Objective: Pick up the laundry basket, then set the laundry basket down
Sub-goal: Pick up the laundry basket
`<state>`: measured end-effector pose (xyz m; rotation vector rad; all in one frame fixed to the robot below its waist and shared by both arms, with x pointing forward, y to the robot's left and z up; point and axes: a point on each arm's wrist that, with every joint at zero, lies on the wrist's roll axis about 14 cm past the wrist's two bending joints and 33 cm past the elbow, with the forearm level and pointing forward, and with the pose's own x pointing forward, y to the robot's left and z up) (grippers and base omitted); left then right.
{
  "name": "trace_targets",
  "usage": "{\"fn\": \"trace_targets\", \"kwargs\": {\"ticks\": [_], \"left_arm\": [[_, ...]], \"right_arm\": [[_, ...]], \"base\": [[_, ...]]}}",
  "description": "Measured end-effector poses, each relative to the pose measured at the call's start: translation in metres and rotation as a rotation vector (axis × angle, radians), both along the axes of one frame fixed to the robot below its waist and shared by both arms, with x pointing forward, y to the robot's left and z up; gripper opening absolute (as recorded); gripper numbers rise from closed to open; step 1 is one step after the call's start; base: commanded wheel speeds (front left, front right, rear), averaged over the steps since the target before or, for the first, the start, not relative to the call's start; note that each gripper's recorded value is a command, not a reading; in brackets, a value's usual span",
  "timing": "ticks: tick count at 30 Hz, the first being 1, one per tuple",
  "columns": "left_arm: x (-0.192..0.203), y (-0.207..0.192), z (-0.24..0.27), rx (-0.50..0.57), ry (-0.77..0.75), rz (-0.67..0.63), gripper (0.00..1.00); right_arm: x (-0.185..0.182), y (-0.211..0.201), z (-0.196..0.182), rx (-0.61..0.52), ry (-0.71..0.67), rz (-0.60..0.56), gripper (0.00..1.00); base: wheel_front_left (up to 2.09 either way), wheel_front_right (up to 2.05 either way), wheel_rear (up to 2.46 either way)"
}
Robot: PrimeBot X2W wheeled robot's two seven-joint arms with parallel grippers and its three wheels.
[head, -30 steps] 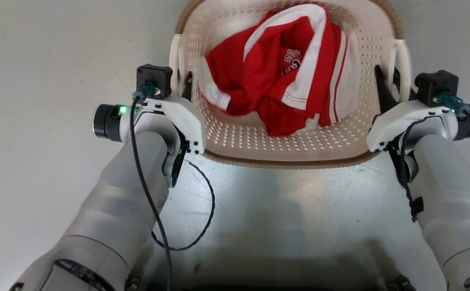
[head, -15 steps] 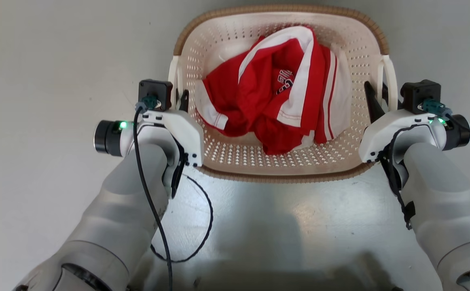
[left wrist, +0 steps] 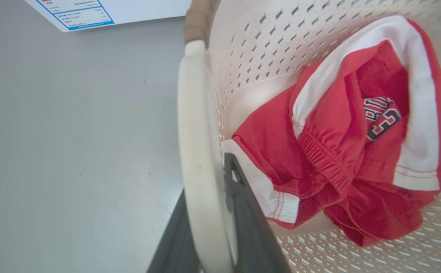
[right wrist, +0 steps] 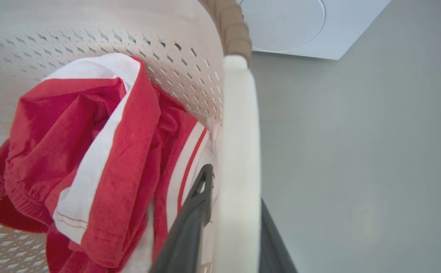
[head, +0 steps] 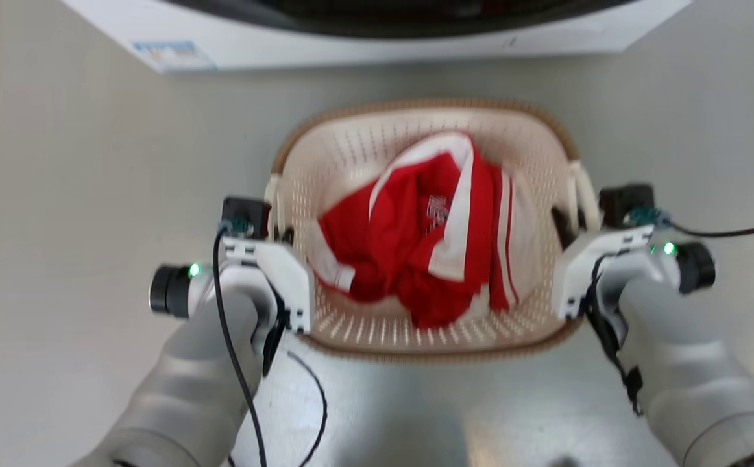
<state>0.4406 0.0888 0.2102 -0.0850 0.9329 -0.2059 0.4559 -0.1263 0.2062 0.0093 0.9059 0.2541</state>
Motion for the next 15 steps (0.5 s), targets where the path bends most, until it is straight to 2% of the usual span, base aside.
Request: {"fn": "trace_targets", "kwargs": {"ticks": [8, 15], "left_arm": [[-0.026, -0.005, 0.037, -0.012, -0.003, -0.031, 0.0], [-0.038, -0.009, 0.063, -0.008, -0.016, -0.067, 0.0]], "right_arm": [[-0.032, -0.002, 0.042, -0.001, 0.022, -0.007, 0.0], [-0.047, -0.002, 0.073, 0.008, 0.005, -0.017, 0.0]], "base": [[0.0, 0.0, 0.0], [0.0, 0.0, 0.0]]}}
